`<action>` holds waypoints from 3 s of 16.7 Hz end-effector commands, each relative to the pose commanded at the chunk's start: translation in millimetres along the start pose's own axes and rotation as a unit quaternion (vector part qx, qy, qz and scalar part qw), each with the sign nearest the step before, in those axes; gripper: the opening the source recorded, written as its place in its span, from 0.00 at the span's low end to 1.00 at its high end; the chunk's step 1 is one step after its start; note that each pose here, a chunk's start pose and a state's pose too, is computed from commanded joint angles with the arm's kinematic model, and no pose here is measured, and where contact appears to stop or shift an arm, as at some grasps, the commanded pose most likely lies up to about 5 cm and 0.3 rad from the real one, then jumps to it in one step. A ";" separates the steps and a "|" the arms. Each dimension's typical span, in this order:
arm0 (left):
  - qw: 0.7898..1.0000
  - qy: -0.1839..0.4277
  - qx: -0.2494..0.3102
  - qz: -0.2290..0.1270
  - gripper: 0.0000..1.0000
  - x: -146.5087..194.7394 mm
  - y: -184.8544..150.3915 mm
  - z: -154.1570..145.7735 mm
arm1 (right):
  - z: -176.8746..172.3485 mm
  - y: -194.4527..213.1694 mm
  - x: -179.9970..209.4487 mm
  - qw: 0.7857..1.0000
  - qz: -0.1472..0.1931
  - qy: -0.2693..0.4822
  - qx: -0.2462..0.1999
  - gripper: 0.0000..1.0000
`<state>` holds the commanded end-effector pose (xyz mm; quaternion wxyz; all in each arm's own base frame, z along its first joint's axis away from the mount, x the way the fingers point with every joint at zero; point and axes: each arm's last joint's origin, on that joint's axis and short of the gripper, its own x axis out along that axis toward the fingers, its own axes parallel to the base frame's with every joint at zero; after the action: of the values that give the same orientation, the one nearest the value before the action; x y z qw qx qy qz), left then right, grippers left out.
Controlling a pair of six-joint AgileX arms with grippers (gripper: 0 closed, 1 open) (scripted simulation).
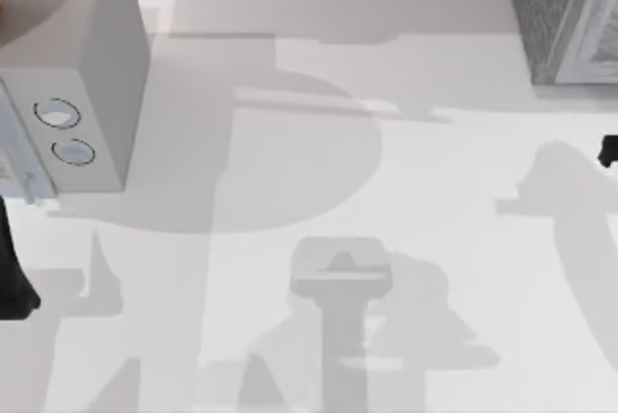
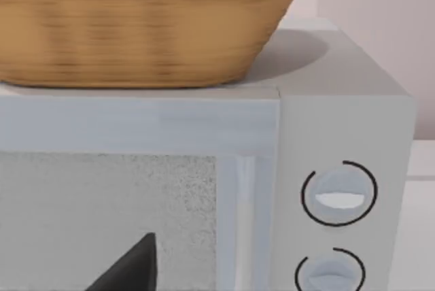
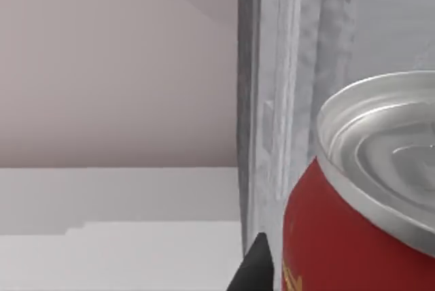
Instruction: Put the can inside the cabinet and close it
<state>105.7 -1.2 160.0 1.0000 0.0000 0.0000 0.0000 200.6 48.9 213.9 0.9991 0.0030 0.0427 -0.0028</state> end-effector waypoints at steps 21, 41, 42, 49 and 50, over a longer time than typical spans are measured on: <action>1.000 0.000 0.000 0.000 1.00 0.0 0.0 0.0 | -54.2 -50.6 -90.9 0.999 0.003 -0.049 -0.002 0.00; 1.000 0.000 0.000 0.000 1.00 0.0 0.0 0.0 | 153.1 -36.5 -69.5 0.999 0.002 -0.041 -0.002 0.00; 1.000 0.000 0.000 0.000 1.00 0.0 0.0 0.0 | 162.5 -35.2 -65.9 0.999 0.002 -0.041 -0.003 0.00; 1.000 0.000 0.000 0.000 1.00 0.0 0.0 0.0 | 223.1 -25.0 -36.7 0.999 0.003 -0.042 -0.003 0.00; 1.000 0.000 0.000 0.000 1.00 0.0 0.0 0.0 | 231.6 -23.1 -31.4 0.999 0.003 -0.042 -0.003 0.00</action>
<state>105.7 -1.2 160.0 1.0000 0.0000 0.0000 0.0000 188.9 24.5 447.1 1.0000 0.0002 0.0009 -0.0002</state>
